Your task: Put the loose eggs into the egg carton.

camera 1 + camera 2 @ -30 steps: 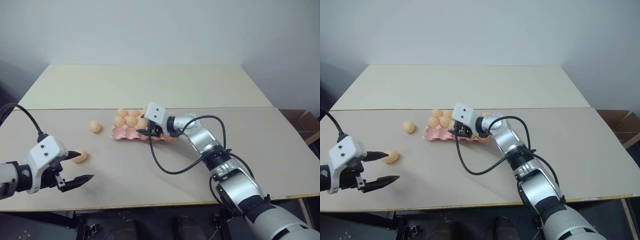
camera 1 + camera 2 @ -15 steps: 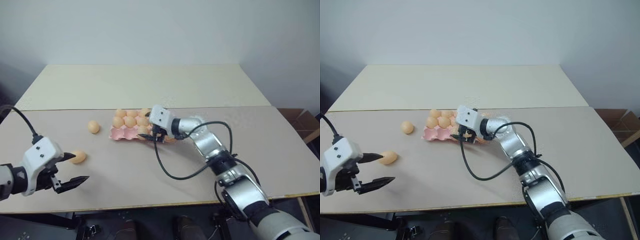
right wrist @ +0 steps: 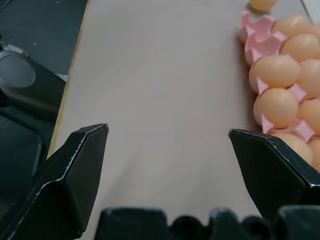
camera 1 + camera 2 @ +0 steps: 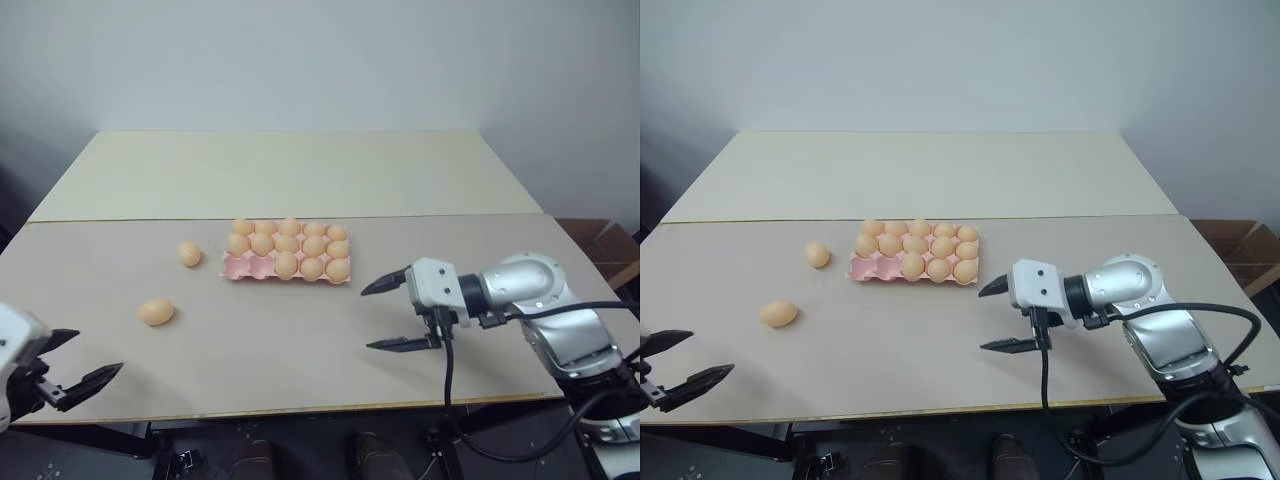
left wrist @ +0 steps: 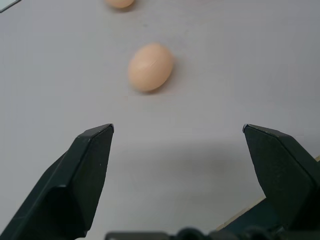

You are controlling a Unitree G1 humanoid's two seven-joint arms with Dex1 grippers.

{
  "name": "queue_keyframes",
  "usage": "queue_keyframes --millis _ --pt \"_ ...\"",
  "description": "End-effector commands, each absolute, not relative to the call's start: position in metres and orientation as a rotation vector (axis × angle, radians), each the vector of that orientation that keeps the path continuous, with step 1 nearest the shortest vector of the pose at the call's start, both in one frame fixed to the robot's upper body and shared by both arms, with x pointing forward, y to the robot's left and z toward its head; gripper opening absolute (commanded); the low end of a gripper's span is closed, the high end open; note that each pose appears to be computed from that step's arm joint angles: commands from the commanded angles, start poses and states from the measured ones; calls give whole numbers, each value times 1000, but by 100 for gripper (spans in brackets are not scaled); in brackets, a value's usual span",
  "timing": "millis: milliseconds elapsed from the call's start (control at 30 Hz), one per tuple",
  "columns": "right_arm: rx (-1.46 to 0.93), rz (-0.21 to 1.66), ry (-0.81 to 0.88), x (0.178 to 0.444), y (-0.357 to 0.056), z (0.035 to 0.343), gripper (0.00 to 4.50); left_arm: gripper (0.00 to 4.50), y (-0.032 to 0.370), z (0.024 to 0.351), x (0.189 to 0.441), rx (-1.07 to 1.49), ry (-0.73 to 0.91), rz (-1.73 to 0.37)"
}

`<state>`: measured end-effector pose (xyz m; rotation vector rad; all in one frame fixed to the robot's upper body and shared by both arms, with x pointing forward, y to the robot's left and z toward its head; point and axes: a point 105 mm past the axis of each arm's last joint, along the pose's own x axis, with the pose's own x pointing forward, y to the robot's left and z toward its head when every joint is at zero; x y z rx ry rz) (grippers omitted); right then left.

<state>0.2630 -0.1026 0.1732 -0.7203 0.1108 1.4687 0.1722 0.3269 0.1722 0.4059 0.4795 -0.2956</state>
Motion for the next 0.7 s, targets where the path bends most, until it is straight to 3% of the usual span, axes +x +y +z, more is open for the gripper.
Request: queue_keyframes --millis 33,167,467,700 --pt "-724 1455 66 257 -103 186 448 450 332 180 169 417 429 -247" --pt "-725 1431 64 257 -100 183 448 450 333 179 176 372 363 -227" --pt "-684 1348 43 256 -93 181 448 450 310 159 239 274 260 -269" --pt "-662 1247 40 255 -95 179 448 450 299 144 271 275 264 -286"
